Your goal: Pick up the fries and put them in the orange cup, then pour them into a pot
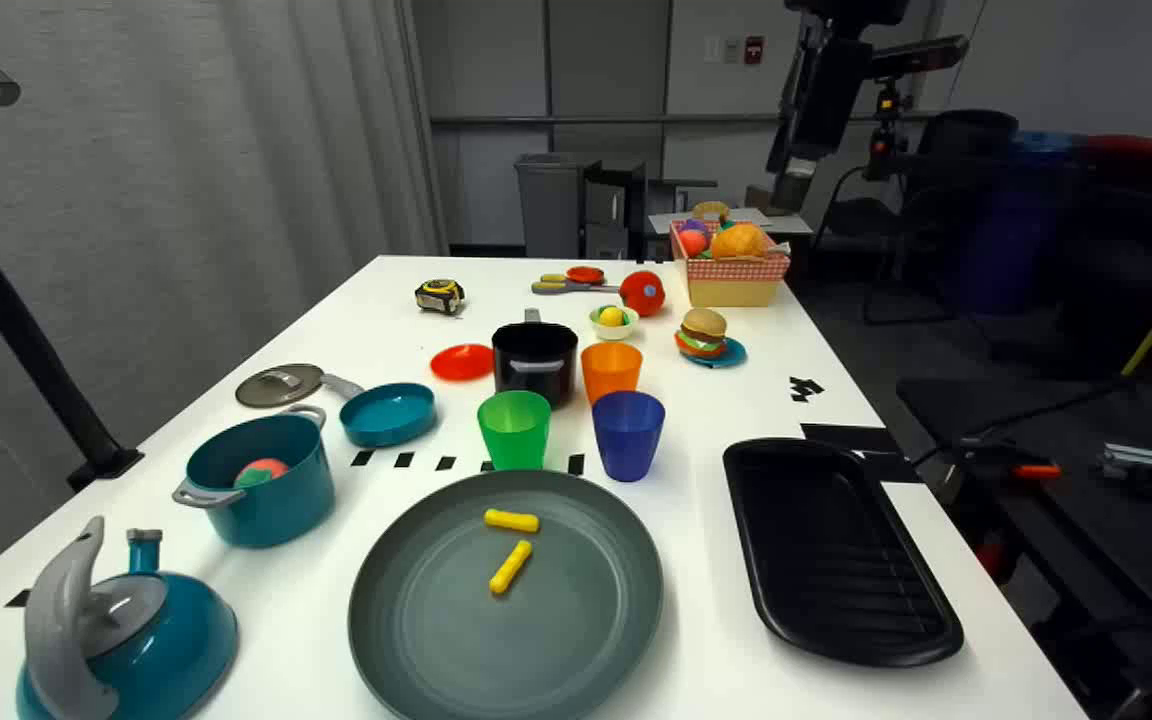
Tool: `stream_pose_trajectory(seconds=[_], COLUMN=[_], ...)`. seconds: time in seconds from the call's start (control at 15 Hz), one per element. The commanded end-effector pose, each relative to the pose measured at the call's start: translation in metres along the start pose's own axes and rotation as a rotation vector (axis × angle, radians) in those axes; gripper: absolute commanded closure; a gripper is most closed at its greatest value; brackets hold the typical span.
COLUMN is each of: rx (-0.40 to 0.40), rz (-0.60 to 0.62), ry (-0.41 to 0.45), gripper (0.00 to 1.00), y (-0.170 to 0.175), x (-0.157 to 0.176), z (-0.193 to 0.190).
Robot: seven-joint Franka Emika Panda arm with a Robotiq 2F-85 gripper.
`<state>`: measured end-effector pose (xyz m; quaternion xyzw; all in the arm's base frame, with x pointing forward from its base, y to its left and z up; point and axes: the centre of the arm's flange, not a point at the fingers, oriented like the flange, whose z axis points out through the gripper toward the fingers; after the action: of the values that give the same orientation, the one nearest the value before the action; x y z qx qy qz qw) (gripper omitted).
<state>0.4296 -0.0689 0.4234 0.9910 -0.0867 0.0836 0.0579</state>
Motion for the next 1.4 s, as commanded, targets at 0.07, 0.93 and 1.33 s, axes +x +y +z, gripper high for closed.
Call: stream_pose_trajectory(seconds=[0.07,0.93,1.33], rx=[0.000,0.000,0.032], rz=[0.000,0.000,-0.063], ry=[0.000,0.000,-0.038], gripper=[0.00,0.00,0.00], y=[0.0000,0.0000,0.0003], x=[0.0000,0.0000,-0.0006], z=[0.0000,0.0001,0.0002])
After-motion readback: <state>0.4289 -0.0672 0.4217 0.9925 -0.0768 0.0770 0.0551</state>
